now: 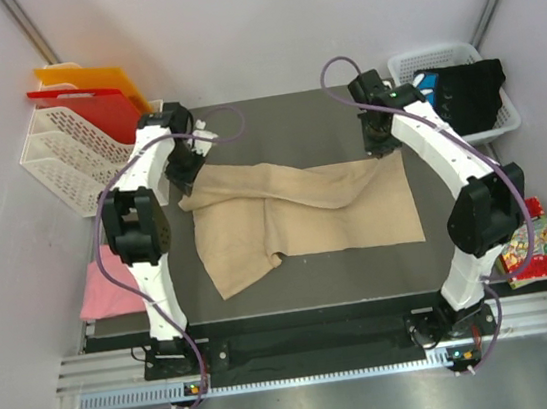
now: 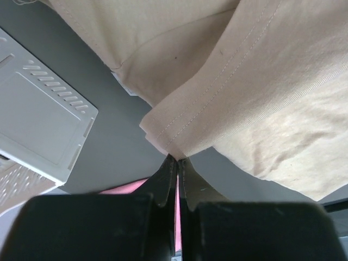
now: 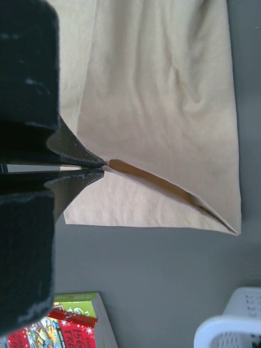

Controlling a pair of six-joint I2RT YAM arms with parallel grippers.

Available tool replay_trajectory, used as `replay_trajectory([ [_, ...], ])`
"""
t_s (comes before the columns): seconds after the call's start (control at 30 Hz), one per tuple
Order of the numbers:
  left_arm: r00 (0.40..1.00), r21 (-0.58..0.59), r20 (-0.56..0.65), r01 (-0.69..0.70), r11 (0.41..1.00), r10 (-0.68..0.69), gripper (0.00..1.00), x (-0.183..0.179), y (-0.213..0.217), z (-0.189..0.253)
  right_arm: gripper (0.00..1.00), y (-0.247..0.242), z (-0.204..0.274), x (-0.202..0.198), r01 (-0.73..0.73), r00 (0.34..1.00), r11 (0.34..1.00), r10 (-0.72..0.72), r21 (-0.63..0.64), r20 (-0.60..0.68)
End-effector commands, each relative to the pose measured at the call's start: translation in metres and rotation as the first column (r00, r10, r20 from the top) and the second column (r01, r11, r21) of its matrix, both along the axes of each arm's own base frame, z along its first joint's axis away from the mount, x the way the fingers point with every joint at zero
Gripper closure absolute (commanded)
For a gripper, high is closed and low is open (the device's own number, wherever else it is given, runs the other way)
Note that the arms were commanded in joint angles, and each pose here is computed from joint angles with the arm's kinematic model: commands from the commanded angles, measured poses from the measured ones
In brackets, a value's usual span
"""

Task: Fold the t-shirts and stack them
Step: Fold the tshirt

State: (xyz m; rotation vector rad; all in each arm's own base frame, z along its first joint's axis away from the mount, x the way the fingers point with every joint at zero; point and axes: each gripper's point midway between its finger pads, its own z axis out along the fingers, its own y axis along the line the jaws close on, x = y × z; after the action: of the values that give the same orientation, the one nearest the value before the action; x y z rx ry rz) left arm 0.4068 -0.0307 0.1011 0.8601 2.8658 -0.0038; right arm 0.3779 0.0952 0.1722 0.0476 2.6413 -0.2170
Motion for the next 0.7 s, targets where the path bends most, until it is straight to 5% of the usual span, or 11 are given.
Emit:
replay_trajectory([
  [0.0,0.994,0.046,0.112,0.0,0.999,-0.005,1.0,0.011,0.011,0.034,1.0,-0.035,0.029,0.005,0.123,0.986,0.992,-0.122,-0.007,0.111],
  [0.33,0.917,0.239,0.397,-0.054,0.969,-0.047,1.0,0.116,0.036,0.079,1.0,-0.119,0.054,0.089,0.344,0.901,0.936,-0.351,0.076,0.255],
  [0.67,0.817,0.291,0.576,-0.162,0.943,-0.038,1.0,0.145,0.048,0.11,1.0,-0.112,0.091,0.121,0.299,0.873,0.935,-0.349,0.191,0.341],
])
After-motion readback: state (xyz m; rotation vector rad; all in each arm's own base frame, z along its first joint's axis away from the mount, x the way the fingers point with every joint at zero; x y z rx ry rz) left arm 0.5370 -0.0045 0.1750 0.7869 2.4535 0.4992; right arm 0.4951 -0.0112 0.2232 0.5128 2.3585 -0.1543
